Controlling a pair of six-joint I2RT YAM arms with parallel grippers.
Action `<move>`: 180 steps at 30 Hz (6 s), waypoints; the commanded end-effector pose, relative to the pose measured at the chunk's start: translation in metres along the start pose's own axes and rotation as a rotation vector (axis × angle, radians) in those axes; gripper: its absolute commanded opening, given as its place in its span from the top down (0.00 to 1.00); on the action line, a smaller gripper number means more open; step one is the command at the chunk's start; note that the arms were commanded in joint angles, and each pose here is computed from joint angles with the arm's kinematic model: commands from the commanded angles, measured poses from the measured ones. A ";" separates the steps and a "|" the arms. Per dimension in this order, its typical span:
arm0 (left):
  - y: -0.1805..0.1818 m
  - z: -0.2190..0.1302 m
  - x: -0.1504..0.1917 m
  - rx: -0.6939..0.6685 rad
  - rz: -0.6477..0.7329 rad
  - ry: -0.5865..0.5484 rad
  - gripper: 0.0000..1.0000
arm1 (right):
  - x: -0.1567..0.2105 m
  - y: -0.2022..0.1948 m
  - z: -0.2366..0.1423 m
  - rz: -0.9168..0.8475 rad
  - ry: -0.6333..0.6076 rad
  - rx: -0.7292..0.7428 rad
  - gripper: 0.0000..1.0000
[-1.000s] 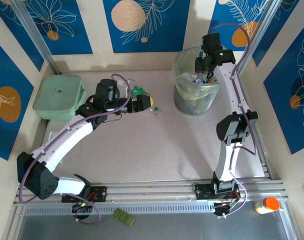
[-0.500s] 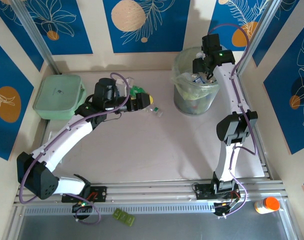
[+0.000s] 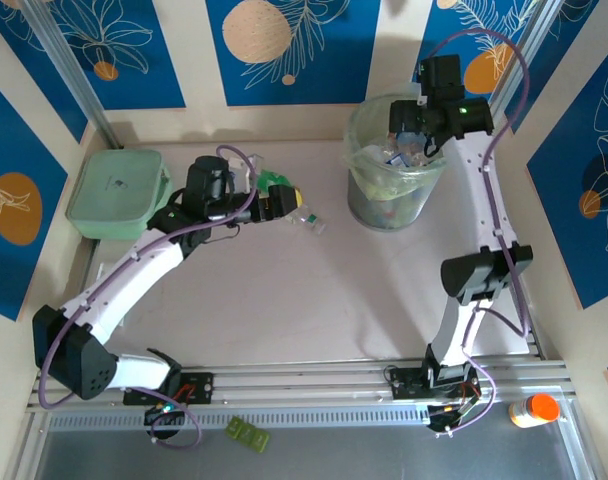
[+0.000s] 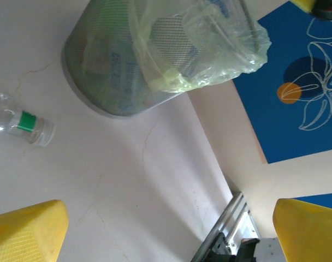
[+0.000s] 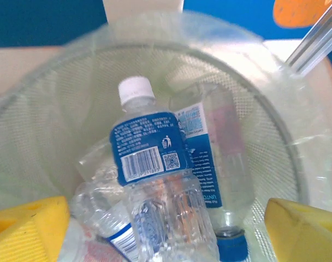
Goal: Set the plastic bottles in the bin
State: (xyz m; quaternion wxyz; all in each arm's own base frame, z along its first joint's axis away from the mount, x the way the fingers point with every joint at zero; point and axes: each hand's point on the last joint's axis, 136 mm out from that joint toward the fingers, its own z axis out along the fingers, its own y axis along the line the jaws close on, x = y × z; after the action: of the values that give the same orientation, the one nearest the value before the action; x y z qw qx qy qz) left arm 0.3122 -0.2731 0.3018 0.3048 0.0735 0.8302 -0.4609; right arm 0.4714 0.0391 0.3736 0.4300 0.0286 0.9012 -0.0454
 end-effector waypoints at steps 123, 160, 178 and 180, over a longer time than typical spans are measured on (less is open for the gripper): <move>-0.174 -0.042 0.062 0.741 0.469 0.058 0.56 | 0.132 0.180 -0.279 0.106 -0.113 -1.519 0.04; -0.148 -0.057 0.026 0.280 0.614 -0.137 0.01 | 0.093 0.133 -0.255 0.227 -0.210 -1.228 0.65; -0.039 -0.048 0.031 -0.223 0.734 -0.108 0.03 | -0.041 0.011 -0.133 0.290 -0.385 -0.463 0.71; -0.037 -0.045 0.033 -0.217 0.727 -0.107 0.03 | -0.049 0.009 -0.113 0.280 -0.359 -0.413 0.73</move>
State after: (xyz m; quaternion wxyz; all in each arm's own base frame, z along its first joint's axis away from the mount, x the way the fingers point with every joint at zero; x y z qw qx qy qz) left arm 0.2536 -0.2646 0.3167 0.4825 0.3126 0.7853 -0.2298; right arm 0.3958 0.0807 0.4941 0.5805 0.0379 0.7669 0.2709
